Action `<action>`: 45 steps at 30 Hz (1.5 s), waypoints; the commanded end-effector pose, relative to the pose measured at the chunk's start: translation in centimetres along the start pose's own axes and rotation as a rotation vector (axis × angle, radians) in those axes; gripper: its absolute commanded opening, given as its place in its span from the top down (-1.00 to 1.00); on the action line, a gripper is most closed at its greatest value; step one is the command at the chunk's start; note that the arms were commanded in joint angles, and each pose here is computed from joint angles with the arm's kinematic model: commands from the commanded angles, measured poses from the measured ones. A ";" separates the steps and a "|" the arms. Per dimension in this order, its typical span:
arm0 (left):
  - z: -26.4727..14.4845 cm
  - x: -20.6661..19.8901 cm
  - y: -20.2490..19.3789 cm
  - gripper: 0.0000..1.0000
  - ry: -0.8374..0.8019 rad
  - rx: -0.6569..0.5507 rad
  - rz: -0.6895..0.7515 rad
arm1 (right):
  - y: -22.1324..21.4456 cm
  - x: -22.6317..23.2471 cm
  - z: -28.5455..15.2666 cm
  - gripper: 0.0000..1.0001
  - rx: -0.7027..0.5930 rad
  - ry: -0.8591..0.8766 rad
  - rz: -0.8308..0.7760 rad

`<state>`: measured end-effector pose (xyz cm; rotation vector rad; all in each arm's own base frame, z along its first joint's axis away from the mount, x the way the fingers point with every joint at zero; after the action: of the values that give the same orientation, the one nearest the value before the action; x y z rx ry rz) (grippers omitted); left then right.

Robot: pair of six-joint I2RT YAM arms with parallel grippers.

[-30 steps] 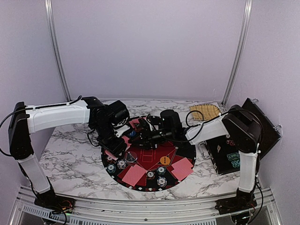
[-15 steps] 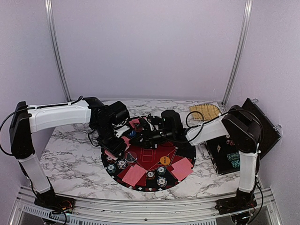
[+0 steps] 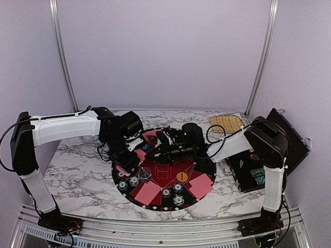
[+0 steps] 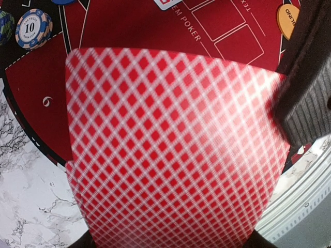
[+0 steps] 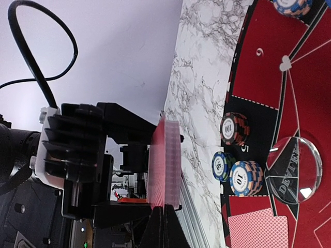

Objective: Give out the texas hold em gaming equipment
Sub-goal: Pick up the poker card from the face-down deck piles.

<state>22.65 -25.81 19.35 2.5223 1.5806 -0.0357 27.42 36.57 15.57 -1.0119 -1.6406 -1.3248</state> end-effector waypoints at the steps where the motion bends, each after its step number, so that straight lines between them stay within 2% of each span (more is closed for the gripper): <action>1: 0.1 0.7 -0.3 0.34 0.033 0.025 -0.033 | 1.0 1.5 -1.6 1.00 -0.076 0.041 -0.016; 16: 0.2 1.7 -0.4 0.34 0.050 0.013 -0.075 | 0.4 1.7 -6.1 1.00 -0.279 -0.015 0.046; 27: -0.2 2.2 -0.6 0.34 0.047 0.000 -0.078 | -2.1 -0.8 -9.6 1.00 -0.503 -0.209 0.190; 33: -0.4 2.4 -0.7 0.34 0.039 -0.008 -0.077 | -2.1 -1.4 -9.6 1.00 -0.589 -0.294 0.224; 38: -0.7 2.6 -0.8 0.34 0.034 -0.014 -0.081 | -2.5 -2.4 -9.0 1.00 -0.613 -0.348 0.277; 45: -0.8 2.8 -1.1 0.34 0.031 -0.017 -0.085 | -2.9 -3.6 -7.2 1.00 -0.585 -0.336 0.341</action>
<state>23.12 -23.32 18.70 2.4705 1.7135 -0.0011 26.34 27.36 12.45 -1.8418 -1.2839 -1.4935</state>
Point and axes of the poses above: each gripper's point midway between its finger pads, its own z axis out along the fingers, its own x axis along the line the jaws close on, y = z × x, the point moved 9 cm from there along -z, back along the fingers, and after that the axes turned 12 degrees about -z, right-handed, at the moved point
